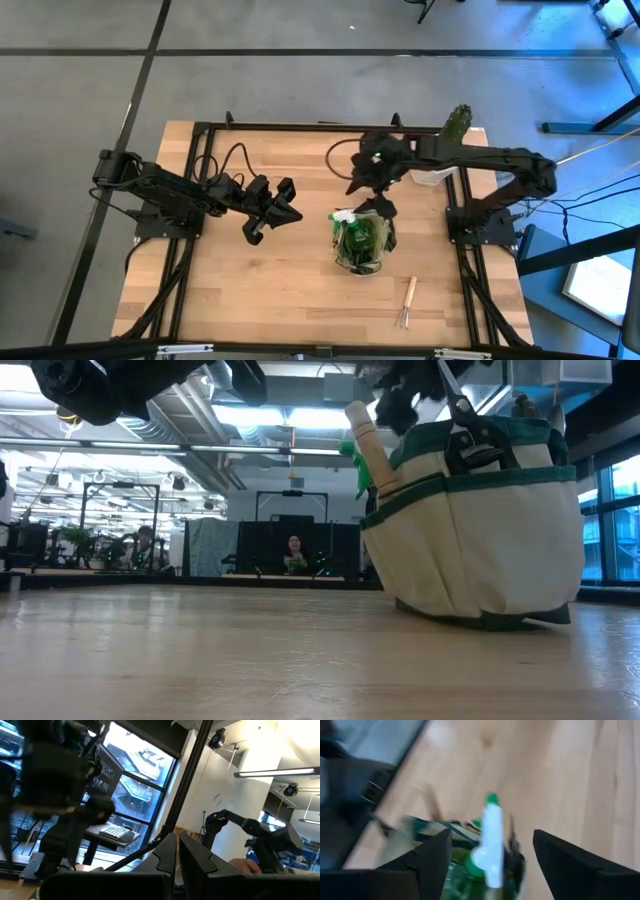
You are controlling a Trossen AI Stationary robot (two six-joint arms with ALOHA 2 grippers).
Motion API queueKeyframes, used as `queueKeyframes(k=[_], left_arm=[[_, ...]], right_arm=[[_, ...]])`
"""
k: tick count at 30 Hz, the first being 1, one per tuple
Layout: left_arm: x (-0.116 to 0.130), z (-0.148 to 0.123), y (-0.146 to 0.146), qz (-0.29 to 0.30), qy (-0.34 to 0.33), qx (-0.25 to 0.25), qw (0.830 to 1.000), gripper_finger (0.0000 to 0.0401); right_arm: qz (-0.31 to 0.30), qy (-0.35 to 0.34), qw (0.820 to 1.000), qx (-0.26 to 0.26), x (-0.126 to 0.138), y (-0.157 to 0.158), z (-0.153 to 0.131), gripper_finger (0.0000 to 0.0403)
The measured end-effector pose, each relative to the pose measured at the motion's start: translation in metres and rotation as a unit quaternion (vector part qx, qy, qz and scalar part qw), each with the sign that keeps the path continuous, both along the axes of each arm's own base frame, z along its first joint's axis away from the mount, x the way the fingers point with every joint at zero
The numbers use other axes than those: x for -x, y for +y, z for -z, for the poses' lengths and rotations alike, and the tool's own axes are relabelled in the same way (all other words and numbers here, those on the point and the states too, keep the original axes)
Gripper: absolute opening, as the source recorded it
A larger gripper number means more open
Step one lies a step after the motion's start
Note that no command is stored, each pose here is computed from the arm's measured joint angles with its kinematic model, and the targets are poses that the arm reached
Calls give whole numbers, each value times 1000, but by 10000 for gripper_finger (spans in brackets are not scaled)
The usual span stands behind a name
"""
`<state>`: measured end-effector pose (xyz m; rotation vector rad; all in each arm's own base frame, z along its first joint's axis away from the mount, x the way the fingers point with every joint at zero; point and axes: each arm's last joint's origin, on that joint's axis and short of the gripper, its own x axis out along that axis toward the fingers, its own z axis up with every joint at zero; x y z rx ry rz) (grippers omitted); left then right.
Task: Pick & Place Garden tools in Gardening bag
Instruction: Adjust the green gardening bag
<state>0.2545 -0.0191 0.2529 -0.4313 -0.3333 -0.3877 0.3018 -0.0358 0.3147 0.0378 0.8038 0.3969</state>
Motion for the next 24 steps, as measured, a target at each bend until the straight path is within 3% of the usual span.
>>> queueKeyframes(k=[6,12,19,24], left_arm=[[0,0,0,1,0,0,1000,15],[0,0,0,5,1,0,1000,15],[-1,1,0,7,9,1,1000,15],[-2,4,0,2,25,3,1000,15]], right_arm=[[-41,-21,998,-49,25,19,-25,276],[-84,36,994,-67,44,65,-30,243],[-48,109,991,-53,61,124,-25,152],[10,184,982,-53,79,161,-5,73]])
